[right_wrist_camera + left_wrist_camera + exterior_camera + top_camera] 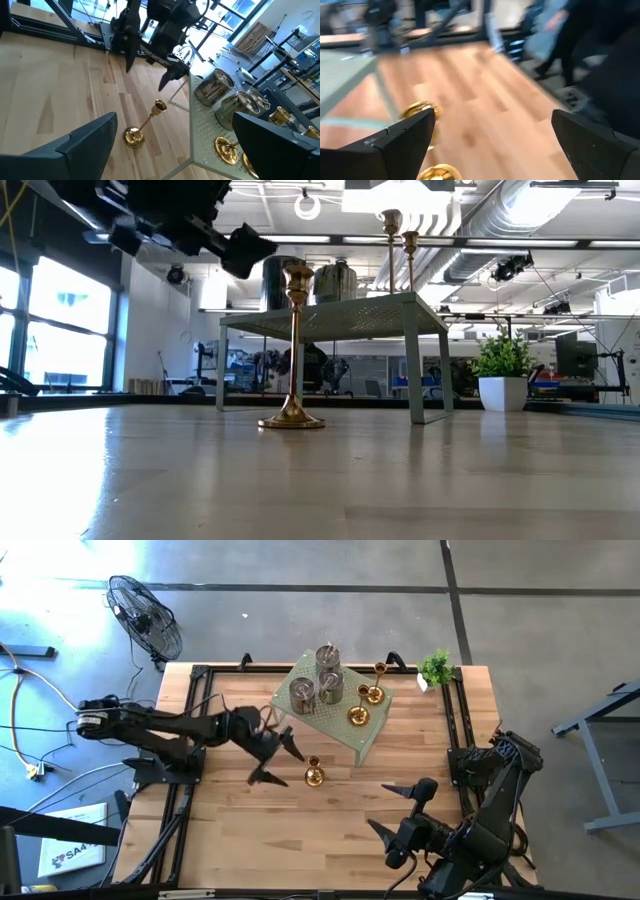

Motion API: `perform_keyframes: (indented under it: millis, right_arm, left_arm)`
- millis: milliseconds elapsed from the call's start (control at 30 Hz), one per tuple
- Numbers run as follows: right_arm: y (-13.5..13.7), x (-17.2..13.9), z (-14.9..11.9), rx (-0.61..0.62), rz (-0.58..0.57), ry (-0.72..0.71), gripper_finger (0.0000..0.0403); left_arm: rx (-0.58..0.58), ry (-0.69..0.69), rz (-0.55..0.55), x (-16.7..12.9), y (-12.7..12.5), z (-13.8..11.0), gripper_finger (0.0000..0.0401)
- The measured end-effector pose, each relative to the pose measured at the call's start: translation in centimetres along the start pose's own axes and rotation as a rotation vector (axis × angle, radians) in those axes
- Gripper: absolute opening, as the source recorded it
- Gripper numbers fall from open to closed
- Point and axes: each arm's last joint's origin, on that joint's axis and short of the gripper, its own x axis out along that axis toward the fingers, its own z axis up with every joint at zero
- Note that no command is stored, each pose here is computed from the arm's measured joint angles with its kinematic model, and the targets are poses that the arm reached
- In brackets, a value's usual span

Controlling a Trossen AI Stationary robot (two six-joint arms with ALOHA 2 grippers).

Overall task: Pick & Place candle stick holders
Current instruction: Put the gold candle holder on the shelf

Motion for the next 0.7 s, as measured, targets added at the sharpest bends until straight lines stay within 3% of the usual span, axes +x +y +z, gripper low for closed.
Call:
perform_keyframes:
  millis: [200,367,500,700]
  right_arm:
    - [0.0,0.0,0.0,-0.002,0.001,0.002,0.0389]
    - [0.7,0.3,-0.3,-0.027,-0.006,0.008,0.0389]
    - [1.3,0.6,-0.7,-0.059,-0.017,0.018,0.0389]
    - [1.5,0.8,-0.8,-0.076,-0.025,0.02,0.0389]
  left_arm:
    - [0.019,0.04,0.241,0.7,-0.6,0.0,0.0394]
    - [0.007,0.074,0.358,0.7,-0.5,-0.3,0.0394]
    - [-0.033,0.083,0.363,0.7,-0.4,-0.5,0.0394]
    - [-0.058,0.086,0.286,1.5,-0.3,-1.1,0.0394]
